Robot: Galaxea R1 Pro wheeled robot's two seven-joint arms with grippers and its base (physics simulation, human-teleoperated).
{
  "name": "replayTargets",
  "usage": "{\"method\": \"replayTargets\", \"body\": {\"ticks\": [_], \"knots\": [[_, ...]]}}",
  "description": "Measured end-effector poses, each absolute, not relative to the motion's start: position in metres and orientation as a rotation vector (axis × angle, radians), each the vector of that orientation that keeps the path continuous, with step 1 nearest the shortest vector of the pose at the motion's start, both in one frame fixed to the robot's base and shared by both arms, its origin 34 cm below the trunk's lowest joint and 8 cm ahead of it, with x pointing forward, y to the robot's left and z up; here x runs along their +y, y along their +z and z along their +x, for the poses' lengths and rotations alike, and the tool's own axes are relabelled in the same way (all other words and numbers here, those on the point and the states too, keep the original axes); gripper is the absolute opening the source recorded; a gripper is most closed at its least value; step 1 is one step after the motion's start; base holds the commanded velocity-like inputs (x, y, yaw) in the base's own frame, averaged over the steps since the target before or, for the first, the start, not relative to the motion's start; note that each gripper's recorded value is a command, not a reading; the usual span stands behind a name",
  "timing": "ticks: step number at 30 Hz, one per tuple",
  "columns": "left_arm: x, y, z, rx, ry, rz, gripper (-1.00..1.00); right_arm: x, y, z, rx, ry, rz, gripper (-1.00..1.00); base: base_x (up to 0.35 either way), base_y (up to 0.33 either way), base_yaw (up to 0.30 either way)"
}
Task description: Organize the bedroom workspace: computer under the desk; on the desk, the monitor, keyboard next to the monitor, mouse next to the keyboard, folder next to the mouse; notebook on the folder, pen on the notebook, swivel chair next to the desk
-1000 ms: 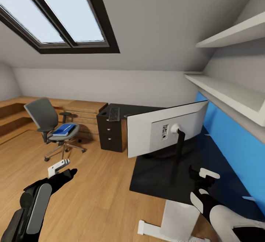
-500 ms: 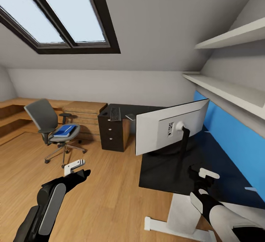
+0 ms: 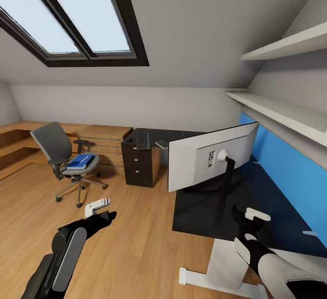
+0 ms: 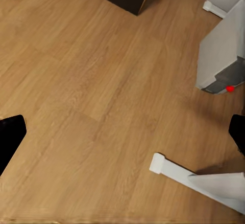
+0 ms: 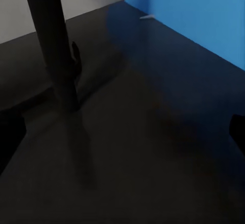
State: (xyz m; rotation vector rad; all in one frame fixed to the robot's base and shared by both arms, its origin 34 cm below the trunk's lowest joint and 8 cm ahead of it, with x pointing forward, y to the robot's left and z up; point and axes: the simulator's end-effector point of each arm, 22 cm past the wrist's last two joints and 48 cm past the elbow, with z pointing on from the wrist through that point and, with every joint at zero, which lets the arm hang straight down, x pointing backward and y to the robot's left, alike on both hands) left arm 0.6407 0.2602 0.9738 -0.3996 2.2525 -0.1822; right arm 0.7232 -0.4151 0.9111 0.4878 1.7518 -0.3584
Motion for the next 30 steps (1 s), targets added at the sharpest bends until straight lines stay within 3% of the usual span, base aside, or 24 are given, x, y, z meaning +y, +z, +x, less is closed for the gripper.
{"method": "replayTargets", "body": {"ticks": [9,18,30], "knots": [[0.258,0.968,0.639,2.268,-0.178,-0.393,1.0,-0.414,0.911,0.723,1.752,-0.357,0.485,1.0,0.0,0.0,-0.022],[0.258,0.969,0.64,2.266,-0.18,-0.392,1.0,-0.407,0.911,0.727,1.759,-0.341,0.443,1.0,0.0,0.007,-0.217],[0.257,0.971,0.641,2.259,-0.182,-0.389,1.0,-0.37,0.909,0.741,1.781,-0.177,0.306,1.0,0.005,0.229,-0.259]]}}
